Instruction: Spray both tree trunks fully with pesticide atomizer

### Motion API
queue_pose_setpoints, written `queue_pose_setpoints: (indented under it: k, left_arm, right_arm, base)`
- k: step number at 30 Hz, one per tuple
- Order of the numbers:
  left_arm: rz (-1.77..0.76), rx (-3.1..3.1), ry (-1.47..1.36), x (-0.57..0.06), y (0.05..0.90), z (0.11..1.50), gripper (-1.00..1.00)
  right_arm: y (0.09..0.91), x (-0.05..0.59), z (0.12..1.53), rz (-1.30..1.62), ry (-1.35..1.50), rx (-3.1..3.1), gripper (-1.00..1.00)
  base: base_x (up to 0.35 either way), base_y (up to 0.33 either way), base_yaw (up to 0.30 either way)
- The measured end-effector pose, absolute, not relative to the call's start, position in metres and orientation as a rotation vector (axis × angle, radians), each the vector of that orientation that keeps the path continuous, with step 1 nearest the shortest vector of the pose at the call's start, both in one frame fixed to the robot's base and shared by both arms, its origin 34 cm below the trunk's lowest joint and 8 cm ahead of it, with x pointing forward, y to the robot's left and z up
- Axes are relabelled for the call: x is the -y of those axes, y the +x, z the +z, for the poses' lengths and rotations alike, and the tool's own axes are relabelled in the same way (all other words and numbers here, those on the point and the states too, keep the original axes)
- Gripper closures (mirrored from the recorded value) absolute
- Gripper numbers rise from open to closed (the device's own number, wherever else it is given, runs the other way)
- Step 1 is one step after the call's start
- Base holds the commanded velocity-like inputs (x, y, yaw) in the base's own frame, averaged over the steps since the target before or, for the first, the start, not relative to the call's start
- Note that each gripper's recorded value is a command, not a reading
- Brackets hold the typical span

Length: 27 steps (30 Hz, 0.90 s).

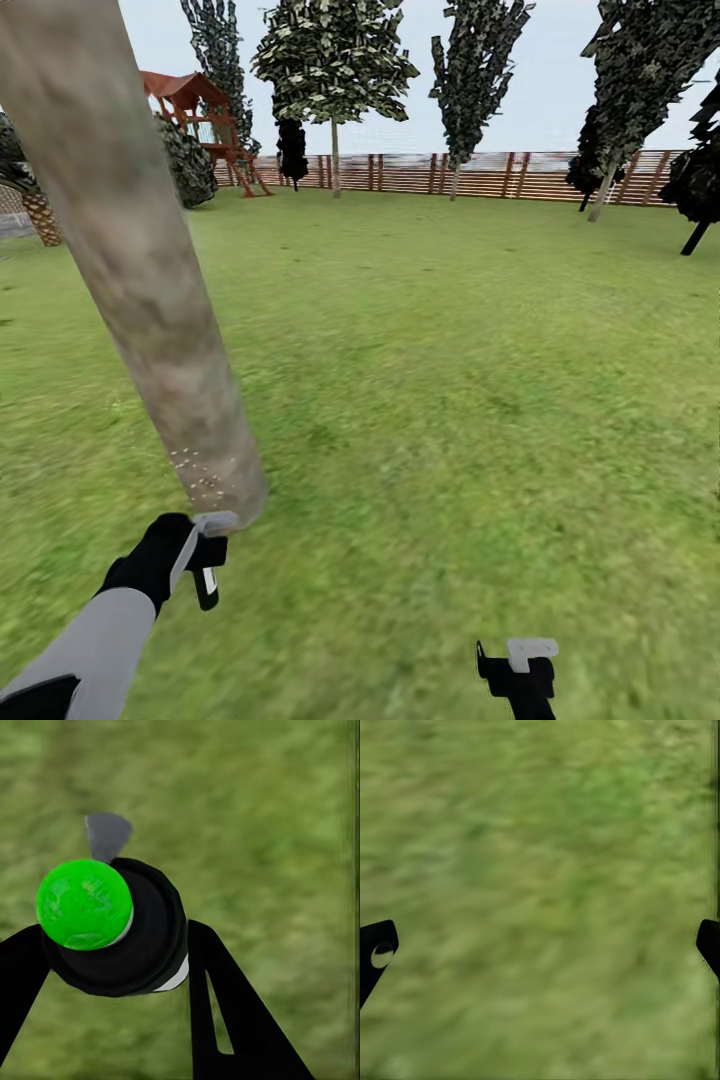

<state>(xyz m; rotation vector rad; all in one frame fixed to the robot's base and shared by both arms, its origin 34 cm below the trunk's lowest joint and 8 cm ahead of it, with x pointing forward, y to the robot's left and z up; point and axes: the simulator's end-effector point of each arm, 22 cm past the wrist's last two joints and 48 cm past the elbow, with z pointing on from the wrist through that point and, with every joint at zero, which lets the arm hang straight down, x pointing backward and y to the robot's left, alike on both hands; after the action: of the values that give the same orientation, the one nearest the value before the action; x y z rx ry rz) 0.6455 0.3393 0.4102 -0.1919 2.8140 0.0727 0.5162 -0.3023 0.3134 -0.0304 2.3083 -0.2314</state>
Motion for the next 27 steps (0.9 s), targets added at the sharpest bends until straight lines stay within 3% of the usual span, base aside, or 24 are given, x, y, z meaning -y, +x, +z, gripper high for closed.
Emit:
queue_pose_setpoints:
  k: [15,27]
  left_arm:
    - [0.069,-2.813,-0.198,-0.339,0.645,0.410,1.00]
    - [0.041,-2.813,-0.185,-0.323,0.647,0.409,1.00]
  right_arm:
    - [0.516,0.302,0.314,-0.230,-0.030,-2.308,-1.00]
    - [0.516,0.302,0.313,-0.229,-0.031,-2.308,-1.00]
  base:
    - [0.083,-0.263,0.259]
    - [0.171,-0.224,0.028]
